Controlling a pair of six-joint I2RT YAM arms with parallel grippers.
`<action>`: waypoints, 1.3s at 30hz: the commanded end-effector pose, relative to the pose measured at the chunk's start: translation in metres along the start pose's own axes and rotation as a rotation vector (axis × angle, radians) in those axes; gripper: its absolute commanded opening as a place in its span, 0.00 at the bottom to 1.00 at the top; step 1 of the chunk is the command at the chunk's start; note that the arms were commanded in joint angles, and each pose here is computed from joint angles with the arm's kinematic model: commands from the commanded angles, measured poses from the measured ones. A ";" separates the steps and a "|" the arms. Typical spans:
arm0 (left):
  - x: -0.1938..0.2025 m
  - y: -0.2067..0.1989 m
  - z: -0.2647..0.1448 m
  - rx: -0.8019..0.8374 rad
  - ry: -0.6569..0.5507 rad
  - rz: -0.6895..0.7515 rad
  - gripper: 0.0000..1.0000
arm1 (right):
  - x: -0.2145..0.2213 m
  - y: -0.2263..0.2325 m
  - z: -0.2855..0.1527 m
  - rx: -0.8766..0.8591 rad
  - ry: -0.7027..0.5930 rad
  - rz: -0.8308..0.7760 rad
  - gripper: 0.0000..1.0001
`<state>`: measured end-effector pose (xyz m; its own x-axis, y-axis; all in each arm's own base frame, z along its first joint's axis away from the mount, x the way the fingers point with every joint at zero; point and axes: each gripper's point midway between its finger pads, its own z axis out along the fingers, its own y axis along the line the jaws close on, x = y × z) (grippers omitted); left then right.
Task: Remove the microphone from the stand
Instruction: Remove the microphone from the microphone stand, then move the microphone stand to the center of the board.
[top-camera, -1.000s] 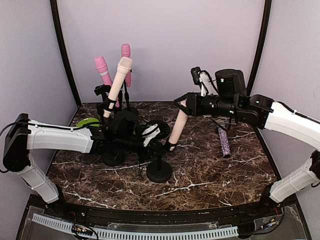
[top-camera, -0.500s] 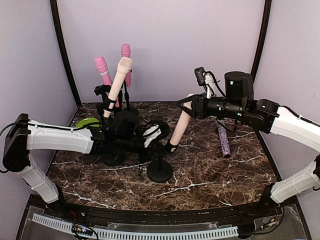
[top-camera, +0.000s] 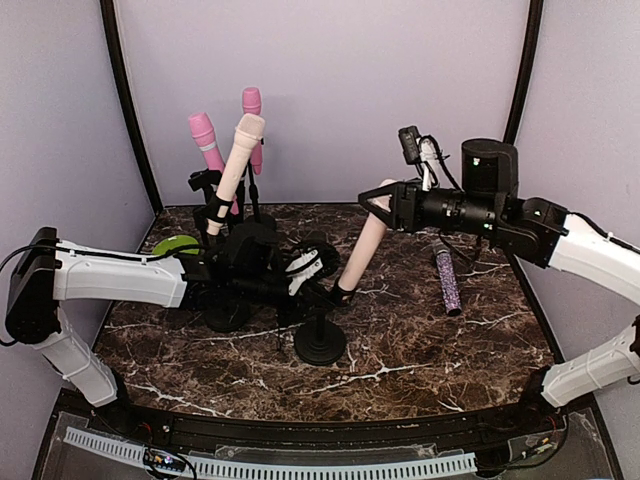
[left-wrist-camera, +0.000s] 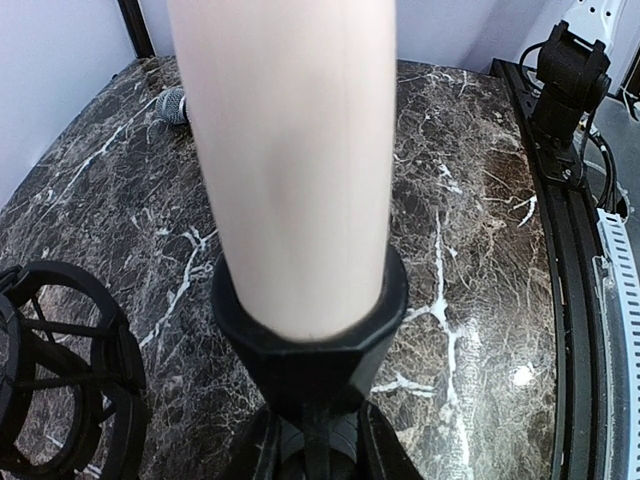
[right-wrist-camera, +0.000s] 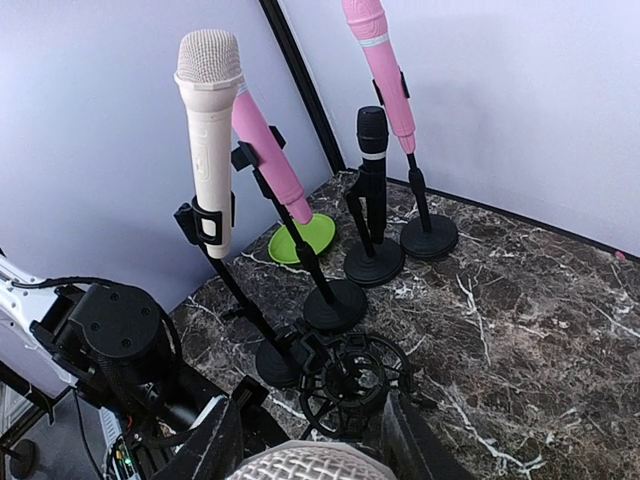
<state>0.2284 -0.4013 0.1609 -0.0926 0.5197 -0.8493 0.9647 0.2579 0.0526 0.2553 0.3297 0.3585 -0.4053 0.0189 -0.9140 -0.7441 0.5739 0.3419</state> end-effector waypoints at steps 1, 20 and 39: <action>0.041 -0.007 0.007 0.022 0.142 0.001 0.00 | -0.075 0.035 -0.034 -0.130 -0.267 0.004 0.33; 0.035 0.023 0.000 -0.153 0.141 -0.030 0.00 | -0.075 -0.030 -0.067 0.285 -0.247 -0.017 0.33; 0.007 0.130 0.003 -0.506 0.123 0.000 0.00 | -0.002 -0.115 -0.066 0.646 -0.011 0.037 0.35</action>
<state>0.3200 -0.3996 0.1683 -0.1424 0.5261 -0.8384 0.8153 0.5426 0.2021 0.3023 0.2207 0.3383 -0.4163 0.0220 -0.9090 -0.3066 0.9377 0.1632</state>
